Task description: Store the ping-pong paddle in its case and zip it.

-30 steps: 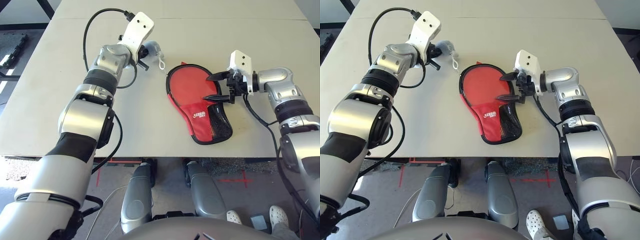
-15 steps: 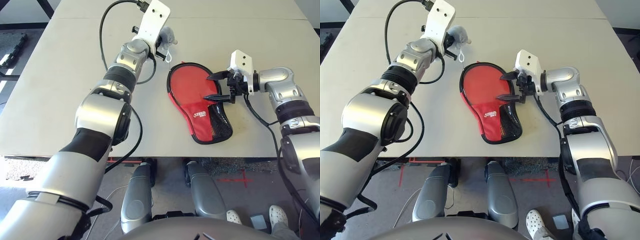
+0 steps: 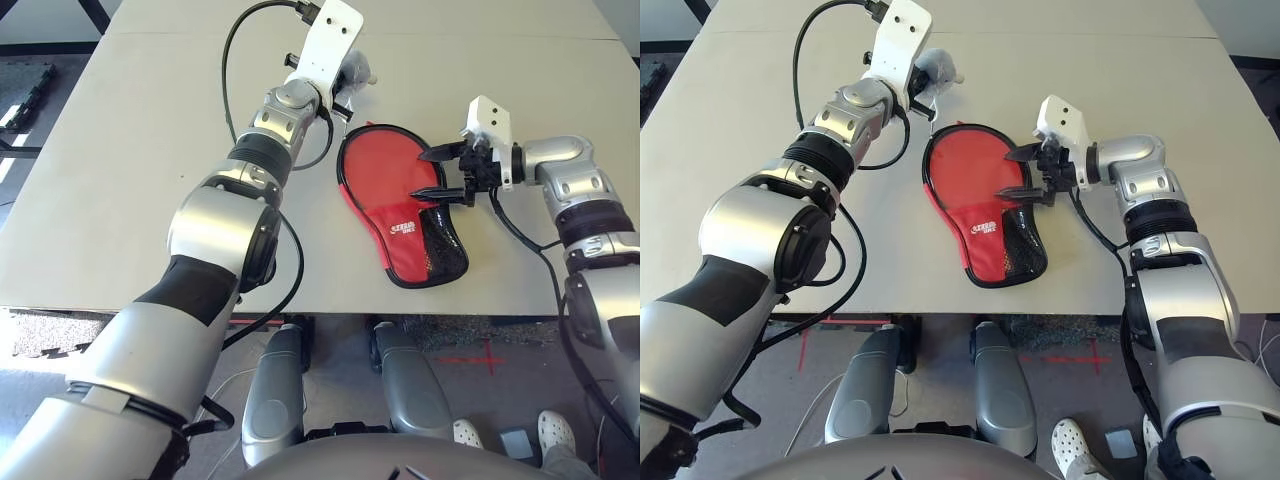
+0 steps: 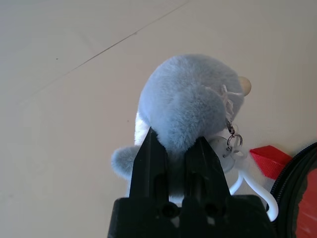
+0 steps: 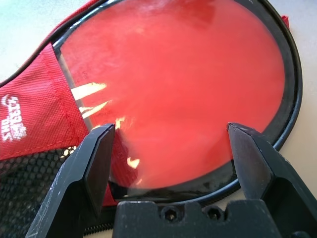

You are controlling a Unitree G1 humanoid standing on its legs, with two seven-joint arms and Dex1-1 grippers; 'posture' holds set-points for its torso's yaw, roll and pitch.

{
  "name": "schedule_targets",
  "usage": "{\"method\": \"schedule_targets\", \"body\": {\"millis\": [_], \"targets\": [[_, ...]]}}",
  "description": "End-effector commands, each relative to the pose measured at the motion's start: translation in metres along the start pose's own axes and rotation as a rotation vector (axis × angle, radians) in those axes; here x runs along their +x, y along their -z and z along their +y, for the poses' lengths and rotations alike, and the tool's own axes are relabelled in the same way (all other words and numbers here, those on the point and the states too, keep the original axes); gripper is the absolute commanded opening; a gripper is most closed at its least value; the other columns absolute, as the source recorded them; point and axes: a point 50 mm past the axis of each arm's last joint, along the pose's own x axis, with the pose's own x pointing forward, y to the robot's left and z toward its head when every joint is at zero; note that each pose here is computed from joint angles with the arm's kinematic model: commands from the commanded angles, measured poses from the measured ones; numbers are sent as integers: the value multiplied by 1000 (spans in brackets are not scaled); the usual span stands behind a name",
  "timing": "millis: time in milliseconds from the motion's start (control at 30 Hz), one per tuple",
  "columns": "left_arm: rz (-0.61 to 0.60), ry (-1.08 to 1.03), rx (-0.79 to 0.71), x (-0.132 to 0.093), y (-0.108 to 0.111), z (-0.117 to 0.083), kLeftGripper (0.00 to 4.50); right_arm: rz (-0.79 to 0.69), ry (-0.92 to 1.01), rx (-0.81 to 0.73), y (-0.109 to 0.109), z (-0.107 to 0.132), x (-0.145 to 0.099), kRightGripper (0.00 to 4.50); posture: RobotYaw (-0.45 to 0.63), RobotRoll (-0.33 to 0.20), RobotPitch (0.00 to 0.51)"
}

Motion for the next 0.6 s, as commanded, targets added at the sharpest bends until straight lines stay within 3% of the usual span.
{"method": "schedule_targets", "body": {"millis": [33,367,600], "targets": [[-38,16,29,1,-9,-5,107,22,8,21,1,-3,-4,4500,-6,0,293],[6,47,56,1,3,-9,107,-36,-22,-18,-20,-6,8,4500,1,0,296],[12,51,60,1,6,-10,107,74,-87,-30,0,5,23,4500,2,0,296]]}}
